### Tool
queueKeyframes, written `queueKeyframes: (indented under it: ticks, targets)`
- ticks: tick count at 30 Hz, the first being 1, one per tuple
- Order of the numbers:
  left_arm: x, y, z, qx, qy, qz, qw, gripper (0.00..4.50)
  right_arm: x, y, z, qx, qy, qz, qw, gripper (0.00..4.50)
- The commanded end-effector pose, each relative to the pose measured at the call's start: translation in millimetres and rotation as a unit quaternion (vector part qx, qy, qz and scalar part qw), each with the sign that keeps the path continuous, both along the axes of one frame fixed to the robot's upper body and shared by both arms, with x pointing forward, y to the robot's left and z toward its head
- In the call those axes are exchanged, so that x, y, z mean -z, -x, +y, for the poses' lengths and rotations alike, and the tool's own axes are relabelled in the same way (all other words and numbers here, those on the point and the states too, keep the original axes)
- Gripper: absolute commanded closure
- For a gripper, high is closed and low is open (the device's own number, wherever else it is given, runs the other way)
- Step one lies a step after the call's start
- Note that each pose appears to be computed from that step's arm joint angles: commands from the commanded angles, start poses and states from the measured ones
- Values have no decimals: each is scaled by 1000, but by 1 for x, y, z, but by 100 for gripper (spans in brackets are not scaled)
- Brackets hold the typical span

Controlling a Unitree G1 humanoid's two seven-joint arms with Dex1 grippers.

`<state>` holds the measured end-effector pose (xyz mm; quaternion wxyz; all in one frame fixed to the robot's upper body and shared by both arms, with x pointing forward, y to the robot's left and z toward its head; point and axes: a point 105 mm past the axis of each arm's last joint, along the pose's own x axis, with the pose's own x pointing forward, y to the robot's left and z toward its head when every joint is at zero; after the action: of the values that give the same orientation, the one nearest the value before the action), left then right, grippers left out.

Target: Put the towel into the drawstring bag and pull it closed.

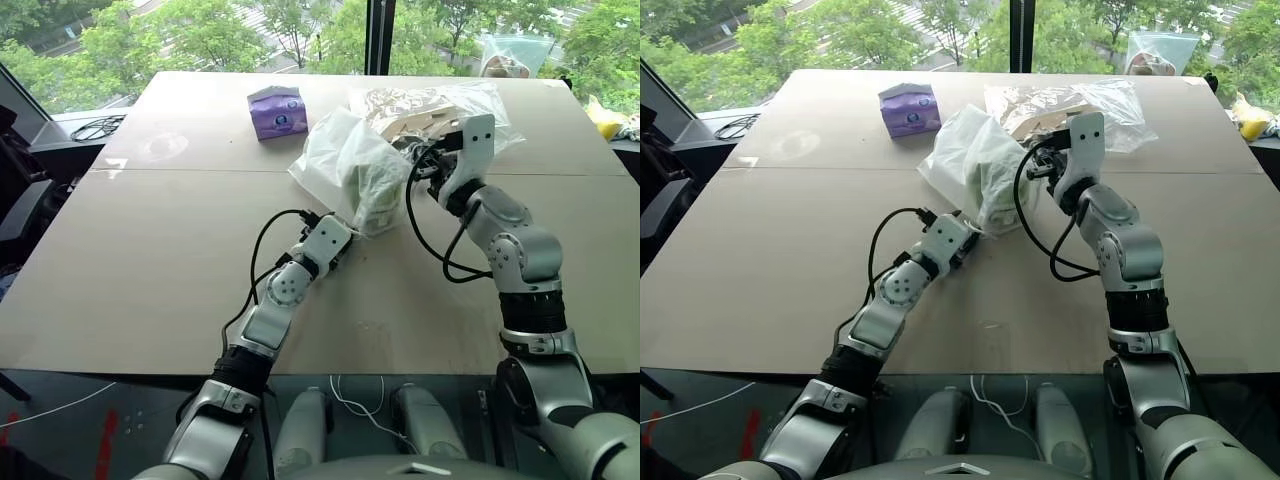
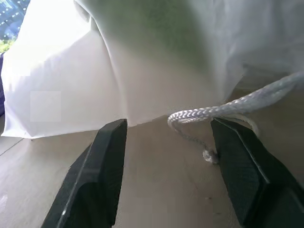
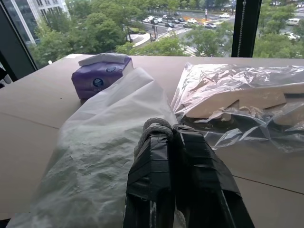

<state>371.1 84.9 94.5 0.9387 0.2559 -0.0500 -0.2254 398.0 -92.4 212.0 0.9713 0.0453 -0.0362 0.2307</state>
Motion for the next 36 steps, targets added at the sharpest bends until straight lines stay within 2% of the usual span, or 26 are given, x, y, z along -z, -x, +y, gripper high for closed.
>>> queueKeyframes:
  ticks: [1, 4, 5, 8, 9, 11, 14, 17, 20, 24, 26, 28, 32, 36]
  targets:
    - [4, 1, 0, -4, 0, 9, 1000, 318, -16, 6, 0, -3, -4, -32, 999, 450]
    - [3, 2, 9, -24, -18, -4, 1000, 449, -19, 4, -4, 6, -4, -38, 999, 450]
    - [0, 2, 12, -29, -42, -21, 998, 449, -20, 4, -6, 10, -3, -41, 999, 450]
    - [-13, 10, 14, -9, -169, -124, 978, 449, -24, 1, -15, 29, 2, -50, 998, 450]
    - [-15, 11, 17, -11, -195, -145, 970, 449, -26, 1, -18, 35, 3, -53, 998, 450]
    - [-19, 10, 29, -38, -202, -161, 965, 449, -30, -1, -27, 53, 6, -62, 997, 450]
    - [-26, 4, 39, -69, -164, -149, 973, 449, -36, -5, -43, 90, 6, -78, 993, 450]
    - [-54, -7, 39, -107, -69, -135, 983, 449, -47, -8, -64, 149, 12, -109, 983, 450]
    - [-110, -26, 48, -186, 54, -152, 969, 449, -65, -9, -92, 222, -41, -139, 964, 450]
    - [-178, -33, 71, -269, 135, -214, 929, 449, -81, -5, -116, 277, -44, -178, 943, 450]
    - [-207, -30, 85, -306, 150, -253, 905, 449, -87, -3, -128, 303, -43, -193, 932, 450]
    - [-226, -25, 99, -336, 154, -283, 885, 449, -89, -1, -139, 326, -53, -198, 923, 450]
    - [-249, -17, 120, -378, 134, -330, 854, 449, -89, 3, -153, 354, -61, -201, 911, 450]
    - [-264, -13, 129, -385, 117, -361, 842, 449, -97, 7, -150, 345, -22, -230, 910, 450]
